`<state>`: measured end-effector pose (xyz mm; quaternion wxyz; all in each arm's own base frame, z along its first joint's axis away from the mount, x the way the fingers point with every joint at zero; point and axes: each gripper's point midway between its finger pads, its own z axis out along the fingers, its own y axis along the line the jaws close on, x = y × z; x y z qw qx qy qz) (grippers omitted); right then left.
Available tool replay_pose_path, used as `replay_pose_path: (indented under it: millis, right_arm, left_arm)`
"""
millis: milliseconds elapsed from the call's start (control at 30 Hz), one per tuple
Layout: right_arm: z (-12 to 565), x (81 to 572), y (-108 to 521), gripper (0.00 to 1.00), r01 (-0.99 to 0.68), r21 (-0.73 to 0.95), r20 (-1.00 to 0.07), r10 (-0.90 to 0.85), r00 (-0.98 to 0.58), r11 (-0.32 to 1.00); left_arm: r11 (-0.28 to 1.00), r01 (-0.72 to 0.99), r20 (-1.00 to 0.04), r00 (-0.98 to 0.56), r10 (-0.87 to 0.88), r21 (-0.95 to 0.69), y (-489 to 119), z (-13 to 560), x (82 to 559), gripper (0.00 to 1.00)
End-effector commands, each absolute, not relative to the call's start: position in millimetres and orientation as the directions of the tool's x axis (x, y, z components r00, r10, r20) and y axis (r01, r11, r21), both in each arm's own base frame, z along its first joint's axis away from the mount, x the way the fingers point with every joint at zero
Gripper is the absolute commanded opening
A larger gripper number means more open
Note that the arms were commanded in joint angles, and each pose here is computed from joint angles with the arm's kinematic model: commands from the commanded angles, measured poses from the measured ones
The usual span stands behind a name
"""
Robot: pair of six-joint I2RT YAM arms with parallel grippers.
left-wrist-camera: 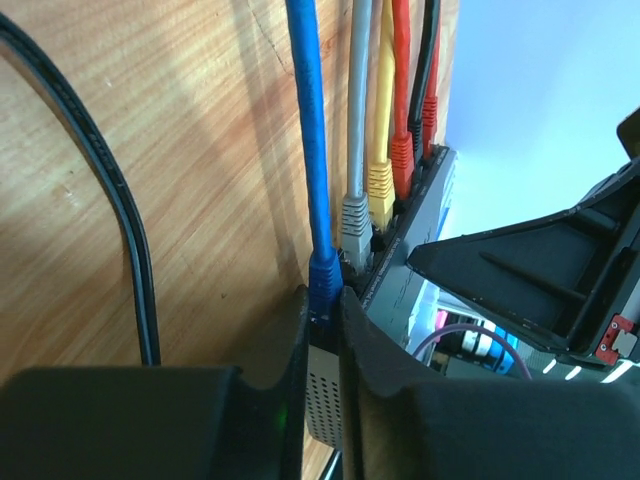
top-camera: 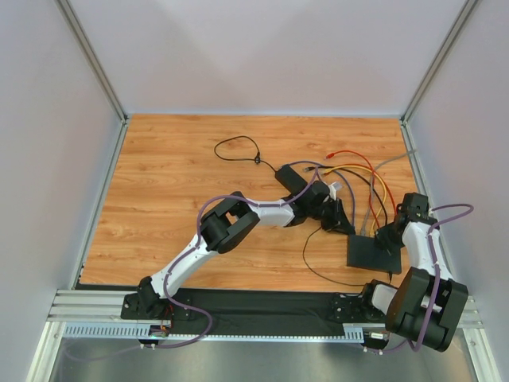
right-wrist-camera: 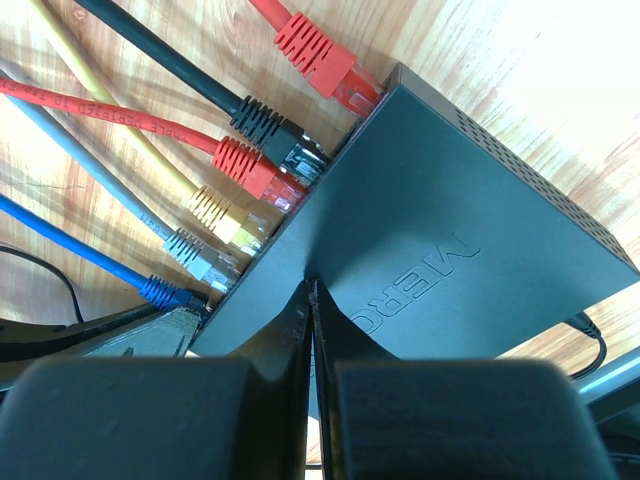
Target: Pull the plug from the switch port
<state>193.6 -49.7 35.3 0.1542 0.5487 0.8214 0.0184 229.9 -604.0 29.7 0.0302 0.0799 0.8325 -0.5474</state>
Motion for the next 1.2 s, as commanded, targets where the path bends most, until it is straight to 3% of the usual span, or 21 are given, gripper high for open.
replay_pose_path:
  millis: [0,167,600,800,1033,1167]
  right_arm:
    - [25.6,186.3,-51.2,0.0,0.902,0.162,-0.232,0.904,-0.359,0.4]
    - [25.8,185.0,-51.2,0.0,0.904,0.159,-0.232,0.905,-0.357,0.398]
    - [6.6,172.8,-52.7,0.0,0.917,0.092,-0.214,0.907,-0.363,0.388]
    - [8.2,174.6,-53.5,0.0,0.915,0.095,-0.219,0.905,-0.366,0.393]
    - [6.9,175.8,-54.5,0.0,0.913,0.09,-0.218,0.902,-0.372,0.398]
    - [6.3,176.6,-53.4,0.0,0.908,0.089,-0.208,0.9,-0.384,0.408]
  left_arm:
    - [0.353,0.149,-0.115,-0.987,0.116,-0.923,-607.7,22.9,217.7,0.15]
    - [0.321,0.144,-0.121,-0.989,0.09,-0.936,-606.9,22.1,219.6,0.0]
    - [0.185,0.272,-0.298,-0.946,-0.128,-0.944,-605.5,42.4,255.9,0.0]
    - [0.309,0.243,-0.304,-0.938,-0.166,-0.92,-599.7,36.4,273.5,0.0]
    - [0.31,0.205,-0.276,-0.938,-0.207,-0.928,-600.3,45.4,298.1,0.0]
    - [0.318,0.273,-0.337,-0.927,-0.167,-0.908,-598.2,60.7,294.3,0.0]
